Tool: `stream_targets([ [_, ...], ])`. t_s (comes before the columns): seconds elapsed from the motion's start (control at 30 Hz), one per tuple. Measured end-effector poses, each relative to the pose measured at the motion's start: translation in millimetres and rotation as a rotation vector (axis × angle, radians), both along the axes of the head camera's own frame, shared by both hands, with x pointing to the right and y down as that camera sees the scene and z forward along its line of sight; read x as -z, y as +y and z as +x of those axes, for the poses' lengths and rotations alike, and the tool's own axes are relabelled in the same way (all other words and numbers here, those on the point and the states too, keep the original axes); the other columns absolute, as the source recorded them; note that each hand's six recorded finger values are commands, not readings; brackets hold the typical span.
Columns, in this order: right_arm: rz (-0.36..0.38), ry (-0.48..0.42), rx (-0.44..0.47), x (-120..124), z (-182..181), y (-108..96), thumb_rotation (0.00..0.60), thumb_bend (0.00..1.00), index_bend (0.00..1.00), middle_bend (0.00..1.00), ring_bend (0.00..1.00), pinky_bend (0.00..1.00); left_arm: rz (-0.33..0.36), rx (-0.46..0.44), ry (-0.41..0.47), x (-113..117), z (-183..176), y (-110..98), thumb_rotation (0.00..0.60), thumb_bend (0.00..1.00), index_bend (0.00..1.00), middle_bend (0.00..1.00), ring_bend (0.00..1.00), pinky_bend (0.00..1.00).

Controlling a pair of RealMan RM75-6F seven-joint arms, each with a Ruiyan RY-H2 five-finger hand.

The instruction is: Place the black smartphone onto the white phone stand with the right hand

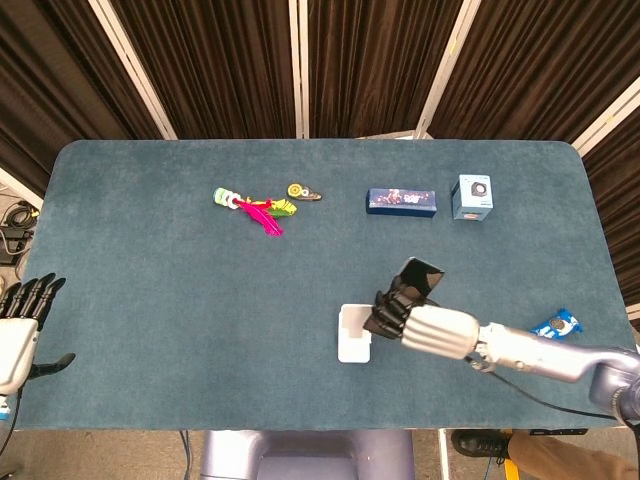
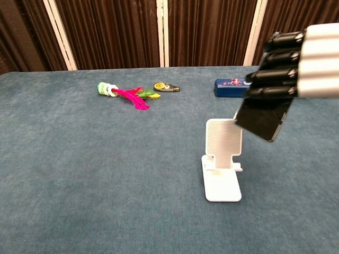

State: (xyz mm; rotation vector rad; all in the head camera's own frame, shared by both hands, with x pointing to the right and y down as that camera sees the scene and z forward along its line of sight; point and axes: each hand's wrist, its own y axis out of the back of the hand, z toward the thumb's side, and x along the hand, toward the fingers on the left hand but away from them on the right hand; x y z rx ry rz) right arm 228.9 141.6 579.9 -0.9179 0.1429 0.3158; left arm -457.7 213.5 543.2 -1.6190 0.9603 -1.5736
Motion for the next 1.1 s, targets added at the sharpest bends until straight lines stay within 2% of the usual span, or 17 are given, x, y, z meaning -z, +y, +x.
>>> stream_targets([
  [0.17, 0.14, 0.069, 0.056, -7, -25, 9, 0.6, 0.46, 0.58, 0.57, 0.48, 0.39, -0.006, 0.007, 0.002, -1, -2, -2, 0.6, 0.0, 0.0, 0.0, 0.0, 0.0],
  [0.27, 0.197, 0.106, 0.085, -12, -38, 15, 0.6, 0.47, 0.58, 0.56, 0.46, 0.39, -0.008, 0.012, 0.005, -1, -4, -2, 0.6, 0.0, 0.0, 0.0, 0.0, 0.0],
  [0.47, 0.223, 0.159, 0.128, -24, -49, 27, 0.6, 0.47, 0.59, 0.57, 0.44, 0.36, -0.012, 0.021, 0.015, -1, -6, -4, 0.6, 0.0, 0.0, 0.0, 0.0, 0.0],
  [0.67, 0.258, 0.172, 0.193, -29, -55, 36, 0.6, 0.47, 0.59, 0.57, 0.43, 0.3, -0.018, 0.021, 0.018, -2, -6, -4, 0.6, 0.0, 0.0, 0.0, 0.0, 0.0],
  [1.1, 0.296, 0.258, 0.248, -39, -67, 39, 0.6, 0.47, 0.59, 0.57, 0.41, 0.26, -0.021, 0.022, 0.015, -2, -7, -4, 0.6, 0.0, 0.0, 0.0, 0.0, 0.0],
])
